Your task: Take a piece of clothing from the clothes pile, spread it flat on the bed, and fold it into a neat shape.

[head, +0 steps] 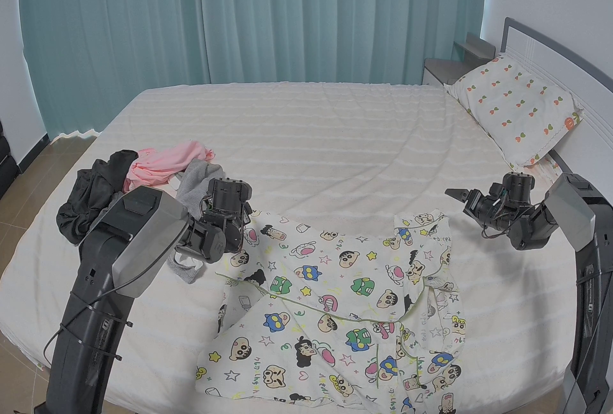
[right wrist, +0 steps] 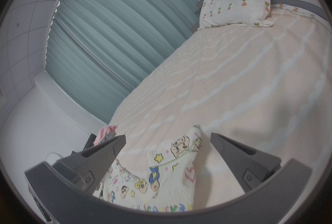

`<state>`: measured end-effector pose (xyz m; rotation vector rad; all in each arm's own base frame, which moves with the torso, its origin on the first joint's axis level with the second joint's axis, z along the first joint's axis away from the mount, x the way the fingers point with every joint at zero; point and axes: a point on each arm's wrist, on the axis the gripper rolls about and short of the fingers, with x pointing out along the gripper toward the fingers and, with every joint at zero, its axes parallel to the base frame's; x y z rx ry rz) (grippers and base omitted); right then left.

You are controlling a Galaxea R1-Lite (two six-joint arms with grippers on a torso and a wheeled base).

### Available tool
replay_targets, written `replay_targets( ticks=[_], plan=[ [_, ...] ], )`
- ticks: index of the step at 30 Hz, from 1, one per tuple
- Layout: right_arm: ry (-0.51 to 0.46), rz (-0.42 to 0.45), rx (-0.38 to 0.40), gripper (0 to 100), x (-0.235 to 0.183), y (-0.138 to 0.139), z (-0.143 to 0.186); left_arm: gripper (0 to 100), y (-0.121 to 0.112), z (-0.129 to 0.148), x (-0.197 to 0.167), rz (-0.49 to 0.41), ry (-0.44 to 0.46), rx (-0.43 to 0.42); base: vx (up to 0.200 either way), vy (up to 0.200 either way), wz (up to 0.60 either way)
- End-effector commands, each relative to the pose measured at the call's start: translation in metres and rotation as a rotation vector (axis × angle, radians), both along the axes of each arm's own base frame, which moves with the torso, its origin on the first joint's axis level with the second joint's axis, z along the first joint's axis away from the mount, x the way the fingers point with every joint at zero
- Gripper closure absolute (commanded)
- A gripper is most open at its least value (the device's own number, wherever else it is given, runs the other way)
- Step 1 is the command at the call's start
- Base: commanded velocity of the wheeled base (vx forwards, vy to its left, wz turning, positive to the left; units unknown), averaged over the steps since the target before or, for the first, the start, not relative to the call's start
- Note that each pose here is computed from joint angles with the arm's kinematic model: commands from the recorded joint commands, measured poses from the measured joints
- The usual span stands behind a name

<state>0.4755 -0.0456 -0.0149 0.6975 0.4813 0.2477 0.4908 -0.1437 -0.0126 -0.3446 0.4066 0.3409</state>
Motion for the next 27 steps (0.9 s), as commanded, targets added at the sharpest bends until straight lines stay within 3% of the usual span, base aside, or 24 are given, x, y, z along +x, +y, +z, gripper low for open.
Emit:
replay_targets(
  ticks=[1, 5, 10, 12, 18, 21, 27],
  plan=[
    [0.092, 0.099, -0.042, 0, -0.071, -0.013, 0.014, 0, -0.014, 0.062, -0.069, -0.137, 0.045, -0.157, 0.000, 0.000, 0.00],
    [0.130, 0.167, -0.119, 0, -0.107, -0.017, 0.004, 0, -0.012, 0.071, -0.106, -0.182, 0.107, -0.261, 0.000, 0.000, 0.00],
    [0.167, 0.249, -0.134, 0, -0.144, -0.013, 0.003, 0, -0.002, 0.068, -0.141, -0.148, 0.162, -0.334, 0.000, 0.000, 0.00],
    [0.184, 0.269, -0.150, 0, -0.153, -0.011, -0.002, 0, 0.001, 0.065, -0.159, -0.179, 0.178, -0.370, 0.000, 0.000, 0.00],
    [0.213, 0.320, -0.189, 0, -0.168, -0.007, -0.013, 0, 0.006, 0.058, -0.186, -0.225, 0.166, -0.393, 0.000, 0.000, 0.00],
    [0.230, 0.388, -0.210, 0, -0.173, 0.006, -0.024, 0, 0.005, 0.048, -0.203, -0.233, 0.172, -0.409, 0.000, 0.000, 0.00],
    [0.260, 0.444, -0.216, 0, -0.175, 0.024, -0.034, 0, 0.004, 0.044, -0.207, -0.231, 0.164, -0.432, 0.000, 0.000, 0.00]
  ],
)
